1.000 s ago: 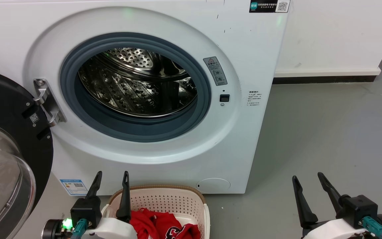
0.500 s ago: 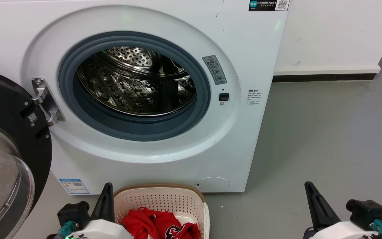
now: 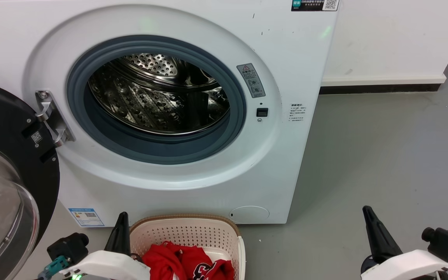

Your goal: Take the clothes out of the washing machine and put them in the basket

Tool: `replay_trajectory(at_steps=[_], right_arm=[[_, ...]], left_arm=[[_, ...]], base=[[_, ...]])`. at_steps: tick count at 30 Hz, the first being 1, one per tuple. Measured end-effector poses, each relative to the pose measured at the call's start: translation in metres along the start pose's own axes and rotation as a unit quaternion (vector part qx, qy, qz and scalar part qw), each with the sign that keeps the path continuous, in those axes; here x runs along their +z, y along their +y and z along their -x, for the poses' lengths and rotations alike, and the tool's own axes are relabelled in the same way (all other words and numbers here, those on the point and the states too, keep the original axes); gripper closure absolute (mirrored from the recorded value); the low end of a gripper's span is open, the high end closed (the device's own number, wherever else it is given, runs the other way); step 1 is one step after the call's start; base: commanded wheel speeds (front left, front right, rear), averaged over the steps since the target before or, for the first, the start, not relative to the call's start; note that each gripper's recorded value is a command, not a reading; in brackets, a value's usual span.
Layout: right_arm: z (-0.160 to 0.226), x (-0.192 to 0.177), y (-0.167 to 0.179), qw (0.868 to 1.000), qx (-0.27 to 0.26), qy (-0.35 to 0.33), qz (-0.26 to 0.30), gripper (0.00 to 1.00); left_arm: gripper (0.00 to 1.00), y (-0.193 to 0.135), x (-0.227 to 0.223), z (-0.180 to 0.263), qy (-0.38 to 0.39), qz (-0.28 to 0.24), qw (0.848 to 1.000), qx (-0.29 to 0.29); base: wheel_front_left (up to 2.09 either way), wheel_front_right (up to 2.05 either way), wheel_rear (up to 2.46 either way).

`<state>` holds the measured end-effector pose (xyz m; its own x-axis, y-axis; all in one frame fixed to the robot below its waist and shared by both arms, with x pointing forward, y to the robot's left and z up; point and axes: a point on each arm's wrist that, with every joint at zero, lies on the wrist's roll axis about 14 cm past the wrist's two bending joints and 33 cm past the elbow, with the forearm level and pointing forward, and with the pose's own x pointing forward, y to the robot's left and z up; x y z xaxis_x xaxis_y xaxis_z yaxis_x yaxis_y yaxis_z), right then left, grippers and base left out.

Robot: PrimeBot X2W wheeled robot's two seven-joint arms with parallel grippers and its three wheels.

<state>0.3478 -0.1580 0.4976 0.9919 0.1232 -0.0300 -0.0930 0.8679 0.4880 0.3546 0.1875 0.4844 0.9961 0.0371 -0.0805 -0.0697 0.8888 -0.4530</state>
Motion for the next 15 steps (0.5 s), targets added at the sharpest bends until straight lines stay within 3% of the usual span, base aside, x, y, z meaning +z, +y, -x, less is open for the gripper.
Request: replay_trajectory(at_steps=[15], right_arm=[[-0.0077, 0.0069, -0.0077, 0.994, -0.011, -0.010, -0.112, 1.00]], left_arm=[[1.00, 0.0040, 0.0014, -0.0060, 0.010, 0.116, 0.993, 0.006]], base=[[0.00, 0.00, 0.00]])
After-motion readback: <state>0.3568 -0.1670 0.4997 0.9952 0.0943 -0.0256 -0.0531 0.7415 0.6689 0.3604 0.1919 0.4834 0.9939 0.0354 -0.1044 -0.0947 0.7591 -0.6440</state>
